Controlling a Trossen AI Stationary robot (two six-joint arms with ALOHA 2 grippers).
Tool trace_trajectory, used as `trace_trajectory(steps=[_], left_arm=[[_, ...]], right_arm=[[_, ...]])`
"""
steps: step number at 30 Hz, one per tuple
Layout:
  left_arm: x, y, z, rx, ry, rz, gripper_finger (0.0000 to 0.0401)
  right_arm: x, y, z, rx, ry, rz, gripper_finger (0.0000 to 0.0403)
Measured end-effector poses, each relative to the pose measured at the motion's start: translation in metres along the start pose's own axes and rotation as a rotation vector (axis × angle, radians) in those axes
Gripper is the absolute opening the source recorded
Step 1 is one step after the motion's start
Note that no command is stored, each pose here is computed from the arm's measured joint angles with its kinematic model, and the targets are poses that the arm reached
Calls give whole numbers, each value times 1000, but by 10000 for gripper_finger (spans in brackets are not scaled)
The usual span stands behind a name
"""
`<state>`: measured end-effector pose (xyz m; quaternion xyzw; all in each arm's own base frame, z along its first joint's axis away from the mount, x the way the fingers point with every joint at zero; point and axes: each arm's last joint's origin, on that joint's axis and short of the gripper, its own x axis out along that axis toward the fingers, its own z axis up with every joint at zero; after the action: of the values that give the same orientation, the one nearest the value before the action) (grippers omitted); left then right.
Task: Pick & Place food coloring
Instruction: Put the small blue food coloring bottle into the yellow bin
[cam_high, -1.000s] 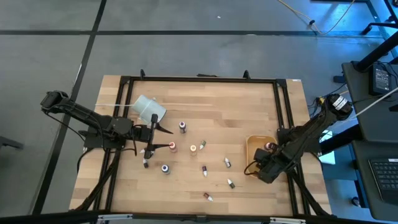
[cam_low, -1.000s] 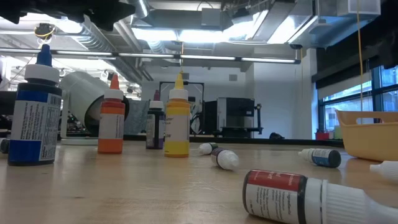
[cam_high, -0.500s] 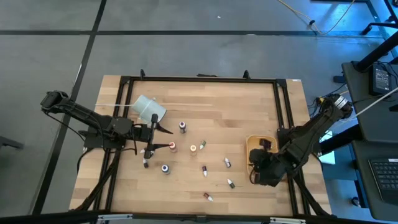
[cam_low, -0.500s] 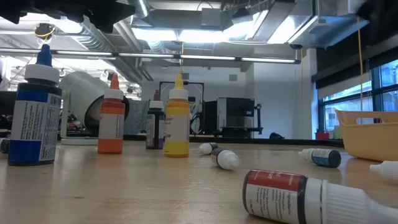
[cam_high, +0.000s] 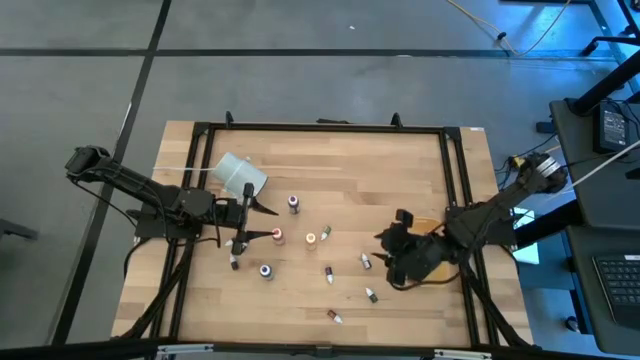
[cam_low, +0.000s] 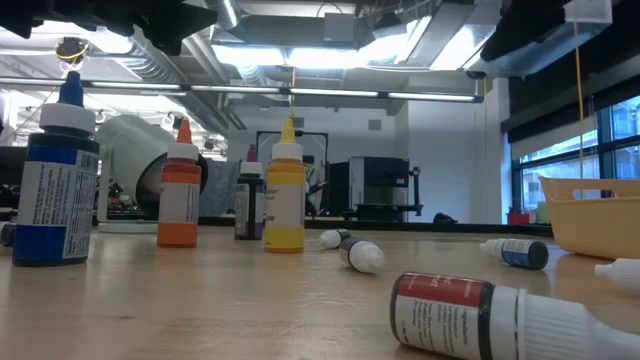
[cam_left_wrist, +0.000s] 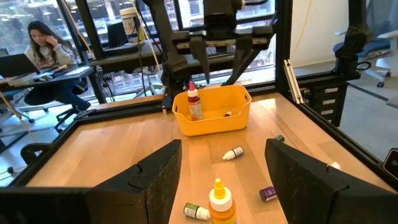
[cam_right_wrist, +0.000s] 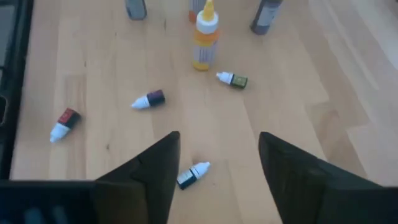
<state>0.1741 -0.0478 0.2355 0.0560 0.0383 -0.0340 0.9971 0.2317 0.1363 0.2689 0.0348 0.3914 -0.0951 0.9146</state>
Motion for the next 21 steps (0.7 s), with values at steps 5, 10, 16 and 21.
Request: trace_trajectory(steps=[5, 10, 16, 21], left_arm=[[0, 0, 0, 0, 0, 0, 230], [0, 0, 0, 0, 0, 0, 228], [0, 0, 0, 1, 0, 0, 228], [0, 0, 0, 1, 0, 0, 230]], right_arm=[[37, 2, 1, 37, 131, 55, 233], [79, 0, -9, 163, 316, 54, 222], [108, 1, -21, 243, 447, 36, 206], [120, 3, -28, 256, 473, 11, 196]])
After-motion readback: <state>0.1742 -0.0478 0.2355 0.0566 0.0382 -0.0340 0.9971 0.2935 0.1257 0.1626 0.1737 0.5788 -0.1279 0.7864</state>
